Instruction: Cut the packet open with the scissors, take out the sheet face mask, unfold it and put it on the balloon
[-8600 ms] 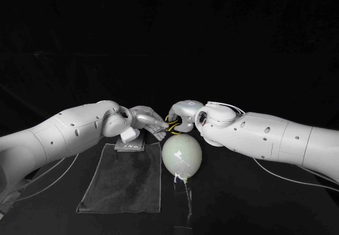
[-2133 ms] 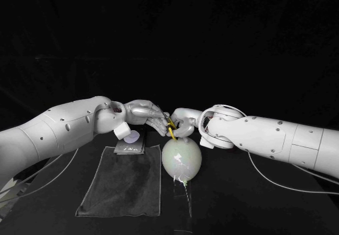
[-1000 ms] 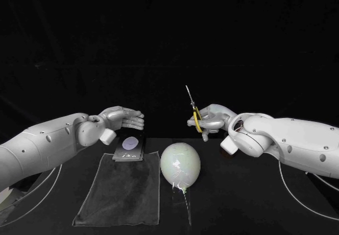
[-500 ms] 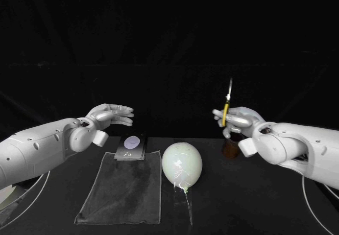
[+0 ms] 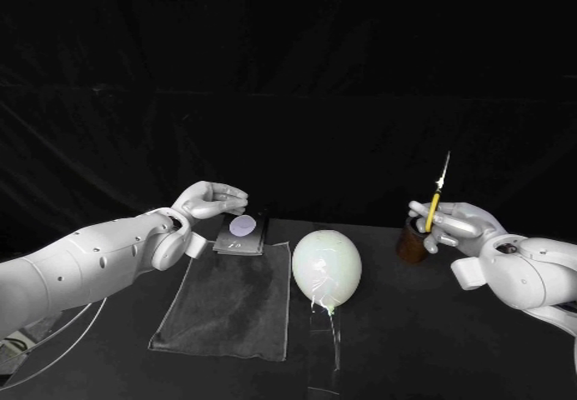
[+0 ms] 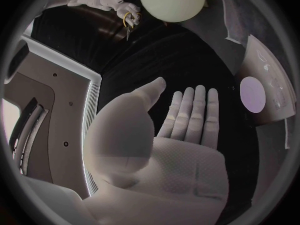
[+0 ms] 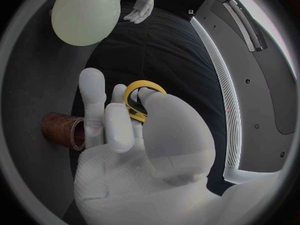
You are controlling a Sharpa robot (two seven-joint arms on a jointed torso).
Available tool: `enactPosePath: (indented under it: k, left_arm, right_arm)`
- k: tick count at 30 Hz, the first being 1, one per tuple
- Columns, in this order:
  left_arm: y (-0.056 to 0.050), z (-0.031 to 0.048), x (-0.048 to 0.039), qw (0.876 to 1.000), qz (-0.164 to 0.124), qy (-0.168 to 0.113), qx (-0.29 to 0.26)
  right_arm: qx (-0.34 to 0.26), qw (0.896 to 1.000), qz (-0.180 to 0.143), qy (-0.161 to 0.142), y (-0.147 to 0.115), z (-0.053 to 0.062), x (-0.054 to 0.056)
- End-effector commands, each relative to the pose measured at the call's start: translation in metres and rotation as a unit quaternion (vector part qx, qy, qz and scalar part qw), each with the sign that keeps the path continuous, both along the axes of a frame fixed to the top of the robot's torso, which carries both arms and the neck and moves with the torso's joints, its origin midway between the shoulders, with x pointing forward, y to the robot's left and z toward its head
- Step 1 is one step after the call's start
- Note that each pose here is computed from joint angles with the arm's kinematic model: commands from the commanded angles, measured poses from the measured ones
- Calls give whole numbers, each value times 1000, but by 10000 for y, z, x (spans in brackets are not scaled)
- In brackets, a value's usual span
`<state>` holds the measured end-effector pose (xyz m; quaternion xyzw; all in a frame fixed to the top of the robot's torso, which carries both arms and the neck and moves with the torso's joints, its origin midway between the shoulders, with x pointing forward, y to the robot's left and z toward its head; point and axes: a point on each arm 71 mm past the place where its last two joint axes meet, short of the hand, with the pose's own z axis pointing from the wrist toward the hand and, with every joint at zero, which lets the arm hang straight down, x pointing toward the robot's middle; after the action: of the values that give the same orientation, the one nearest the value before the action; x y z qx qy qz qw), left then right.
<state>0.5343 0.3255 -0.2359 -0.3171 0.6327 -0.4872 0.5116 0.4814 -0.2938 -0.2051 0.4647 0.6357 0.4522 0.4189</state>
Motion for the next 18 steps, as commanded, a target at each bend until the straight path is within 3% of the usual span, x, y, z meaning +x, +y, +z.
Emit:
enactPosePath:
  k: [1,10,18]
  left_arm:
    - [-41,-31,-32,992,-31,-68,101]
    - [-85,-304,-86,973,-67,-81,207]
    - [-124,-435,-53,948,-91,-80,295]
  right_arm:
    - [1,1000,27,-12,27,-18,-25]
    - [-6,999,36,-1,26,-139,-105]
    - [-10,999,46,2,69,-167,-152]
